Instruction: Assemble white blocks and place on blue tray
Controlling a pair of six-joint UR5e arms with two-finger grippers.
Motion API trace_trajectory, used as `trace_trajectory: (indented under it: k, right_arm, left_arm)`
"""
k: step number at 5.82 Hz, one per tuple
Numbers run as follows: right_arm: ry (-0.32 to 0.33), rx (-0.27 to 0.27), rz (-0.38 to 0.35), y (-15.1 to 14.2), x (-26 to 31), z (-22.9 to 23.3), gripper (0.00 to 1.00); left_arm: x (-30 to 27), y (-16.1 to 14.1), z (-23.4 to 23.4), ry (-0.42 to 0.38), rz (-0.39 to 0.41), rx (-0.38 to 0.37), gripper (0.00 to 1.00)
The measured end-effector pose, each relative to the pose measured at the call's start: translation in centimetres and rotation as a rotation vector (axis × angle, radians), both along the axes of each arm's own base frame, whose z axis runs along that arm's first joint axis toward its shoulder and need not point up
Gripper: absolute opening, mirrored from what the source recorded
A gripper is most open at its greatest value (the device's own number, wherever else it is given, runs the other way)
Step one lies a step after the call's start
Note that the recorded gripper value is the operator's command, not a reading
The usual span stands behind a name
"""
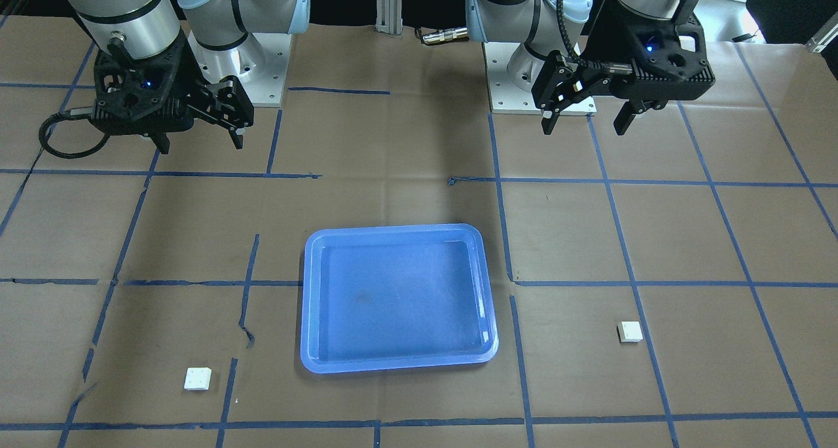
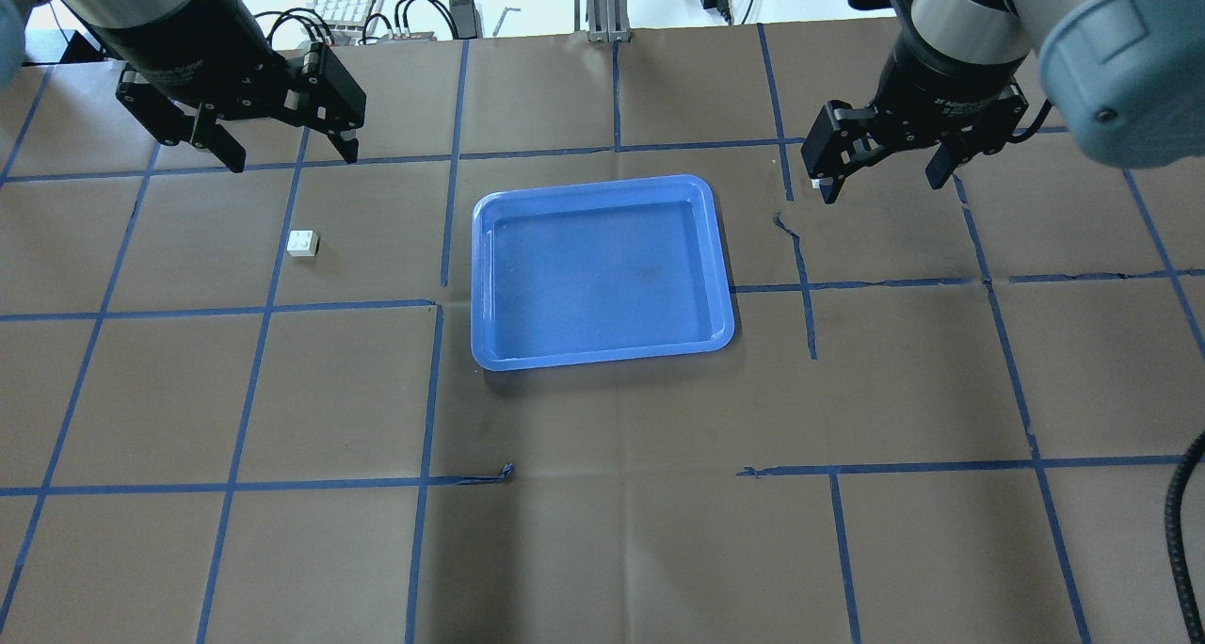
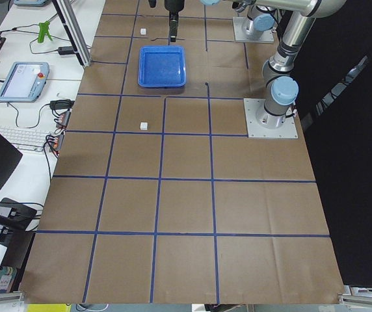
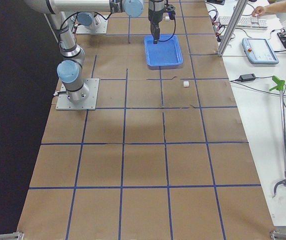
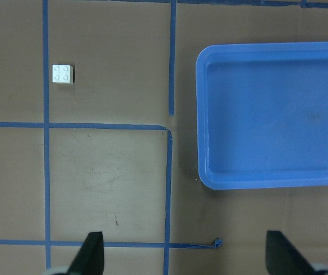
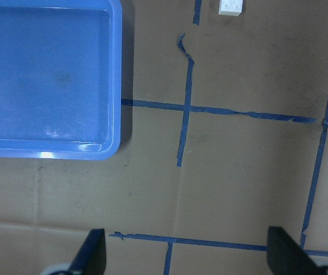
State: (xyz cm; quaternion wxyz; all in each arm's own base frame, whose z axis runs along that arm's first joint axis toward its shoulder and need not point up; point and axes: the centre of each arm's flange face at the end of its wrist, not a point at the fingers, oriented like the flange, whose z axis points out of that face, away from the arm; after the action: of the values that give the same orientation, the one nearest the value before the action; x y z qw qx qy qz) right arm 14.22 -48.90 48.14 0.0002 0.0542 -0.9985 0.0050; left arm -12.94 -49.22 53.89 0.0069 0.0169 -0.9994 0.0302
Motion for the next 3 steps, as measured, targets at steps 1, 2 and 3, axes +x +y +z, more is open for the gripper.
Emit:
trace_trajectory:
  k: [1, 2, 3]
  right_arm:
    - [0.0, -0.001, 0.0, -0.01, 0.0, -0.02, 1.0]
    - [-0.001, -0.002, 0.002, 0.01, 0.08, -0.04, 1.0]
    - [-0.001, 0.0, 0.005, 0.06, 0.21, -0.13, 1.0]
  left_arm:
    - [0.0, 0.03, 0.02, 0.0, 0.0, 0.0, 0.99]
    - [0.0, 0.05, 0.04, 0.0, 0.0, 0.0, 0.99]
    - [0.04, 0.06, 0.05, 0.0, 0.001, 0.0, 0.99]
